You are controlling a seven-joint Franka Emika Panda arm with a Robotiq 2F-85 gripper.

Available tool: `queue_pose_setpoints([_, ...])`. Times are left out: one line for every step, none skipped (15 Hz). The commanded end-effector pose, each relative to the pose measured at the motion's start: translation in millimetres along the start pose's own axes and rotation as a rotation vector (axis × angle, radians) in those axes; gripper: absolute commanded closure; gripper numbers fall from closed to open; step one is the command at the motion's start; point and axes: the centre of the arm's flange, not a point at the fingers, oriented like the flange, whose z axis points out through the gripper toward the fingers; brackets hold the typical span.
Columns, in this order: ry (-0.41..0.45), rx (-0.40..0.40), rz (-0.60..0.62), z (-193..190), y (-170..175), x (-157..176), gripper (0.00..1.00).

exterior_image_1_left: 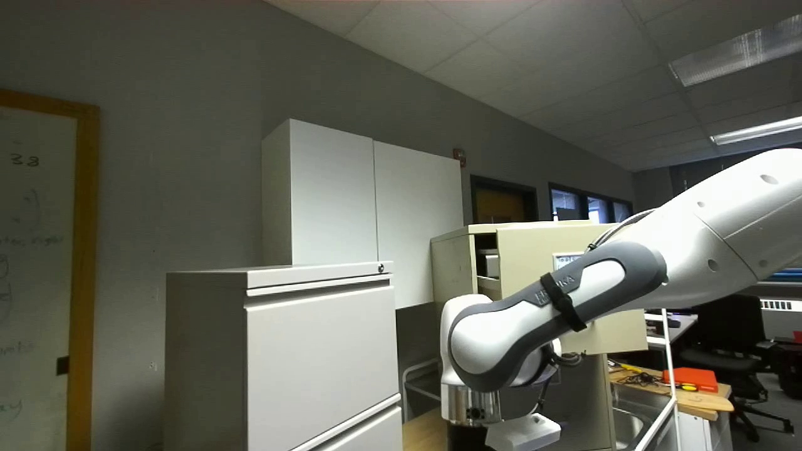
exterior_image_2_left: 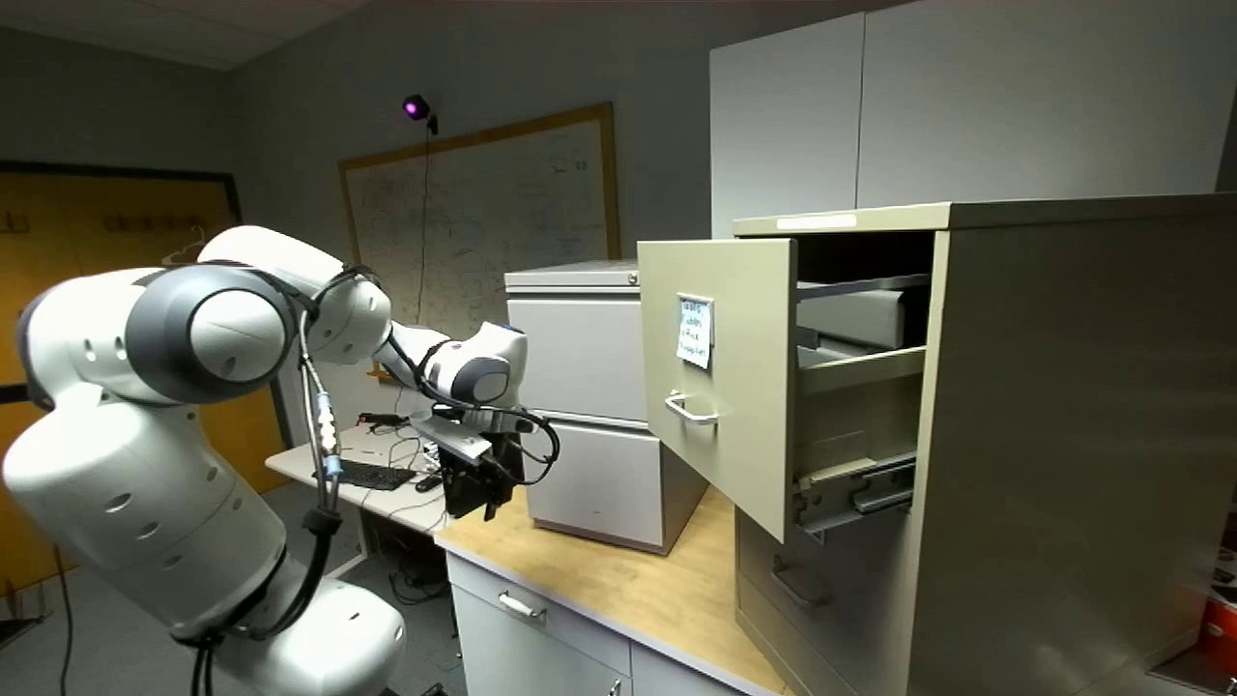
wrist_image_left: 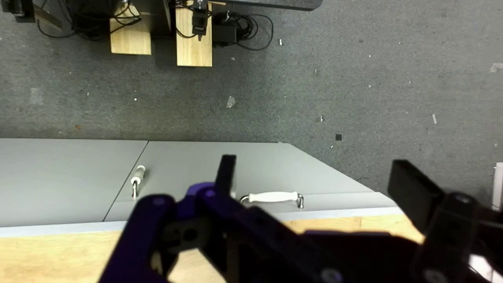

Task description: Close the top drawer of the beige file cabinet

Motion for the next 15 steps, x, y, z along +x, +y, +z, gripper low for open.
queue_pose_setpoints([0.081, -0.091, 0.051, -16, 3, -1, 0.00])
queue_pose_setpoints([0.107, -0.116, 0.064, -21, 5, -2, 0.00])
queue_pose_setpoints([0.144, -0.144, 0.080, -29, 9, -5, 0.20])
queue_pose_setpoints([0.174, -0.172, 0.097, -35, 12, -7, 0.27])
queue_pose_setpoints([0.217, -0.210, 0.120, -43, 16, -11, 0.32])
queue_pose_setpoints([0.252, -0.243, 0.139, -49, 20, -14, 0.40])
queue_pose_setpoints([0.285, -0.277, 0.161, -56, 24, -19, 0.50])
queue_pose_setpoints([0.315, -0.310, 0.184, -62, 29, -22, 0.57])
queue_pose_setpoints([0.349, -0.339, 0.209, -69, 34, -30, 0.64])
queue_pose_setpoints([0.380, -0.367, 0.238, -74, 38, -35, 0.73])
queue_pose_setpoints([0.416, -0.387, 0.267, -81, 44, -43, 0.80])
queue_pose_setpoints([0.448, -0.406, 0.298, -87, 49, -50, 0.88])
queue_pose_setpoints([0.485, -0.416, 0.330, -94, 55, -60, 0.95])
queue_pose_setpoints([0.515, -0.429, 0.358, -99, 60, -67, 0.99])
queue_pose_setpoints([0.552, -0.438, 0.381, -106, 65, -76, 1.00])
